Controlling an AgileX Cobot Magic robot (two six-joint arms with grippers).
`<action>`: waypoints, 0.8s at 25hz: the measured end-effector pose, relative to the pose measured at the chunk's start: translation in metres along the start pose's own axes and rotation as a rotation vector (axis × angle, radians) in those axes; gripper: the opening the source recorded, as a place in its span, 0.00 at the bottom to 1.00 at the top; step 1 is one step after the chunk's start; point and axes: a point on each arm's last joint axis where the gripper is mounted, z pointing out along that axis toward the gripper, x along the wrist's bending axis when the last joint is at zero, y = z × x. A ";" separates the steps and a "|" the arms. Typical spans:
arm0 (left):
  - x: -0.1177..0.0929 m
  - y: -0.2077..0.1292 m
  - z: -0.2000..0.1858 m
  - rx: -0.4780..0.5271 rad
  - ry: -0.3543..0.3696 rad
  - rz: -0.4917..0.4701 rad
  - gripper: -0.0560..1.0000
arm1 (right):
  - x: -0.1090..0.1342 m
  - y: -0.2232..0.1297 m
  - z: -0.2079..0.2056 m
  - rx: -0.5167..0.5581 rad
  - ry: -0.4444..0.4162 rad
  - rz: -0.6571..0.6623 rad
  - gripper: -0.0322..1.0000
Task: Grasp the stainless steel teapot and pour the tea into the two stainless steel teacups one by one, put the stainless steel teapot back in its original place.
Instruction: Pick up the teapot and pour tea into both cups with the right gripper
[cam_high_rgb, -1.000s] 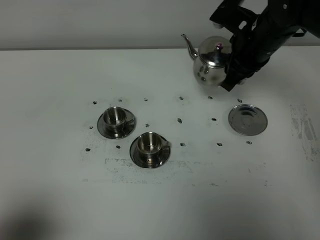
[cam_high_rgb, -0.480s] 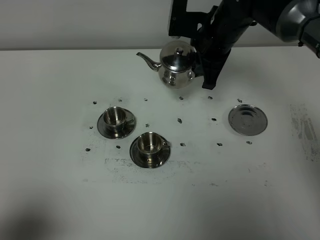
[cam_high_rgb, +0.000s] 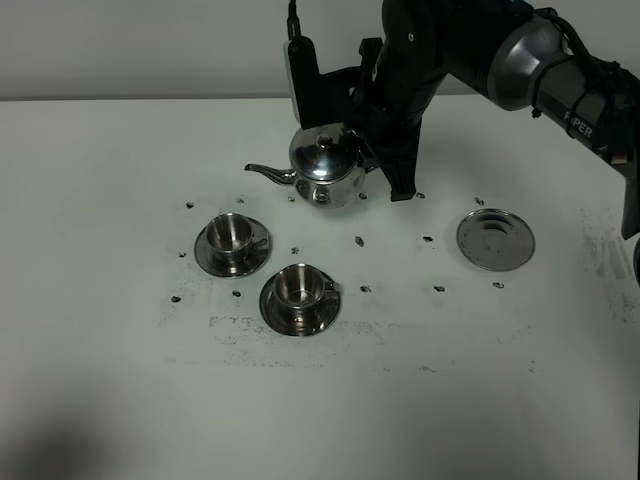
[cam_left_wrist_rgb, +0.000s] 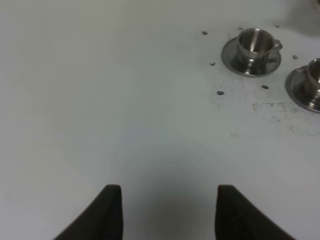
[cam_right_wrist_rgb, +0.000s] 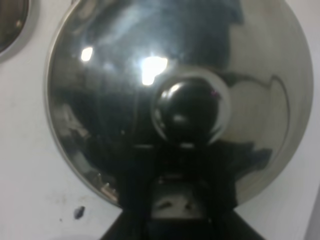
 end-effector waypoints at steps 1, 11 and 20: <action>0.000 0.000 0.000 0.000 0.000 0.000 0.45 | 0.000 0.001 0.000 0.009 -0.006 -0.016 0.23; 0.000 0.000 0.000 0.000 0.000 0.000 0.45 | 0.003 0.018 0.012 0.053 -0.047 -0.118 0.23; 0.000 0.000 0.000 0.000 0.000 0.000 0.45 | 0.009 0.037 0.025 0.086 -0.072 -0.208 0.23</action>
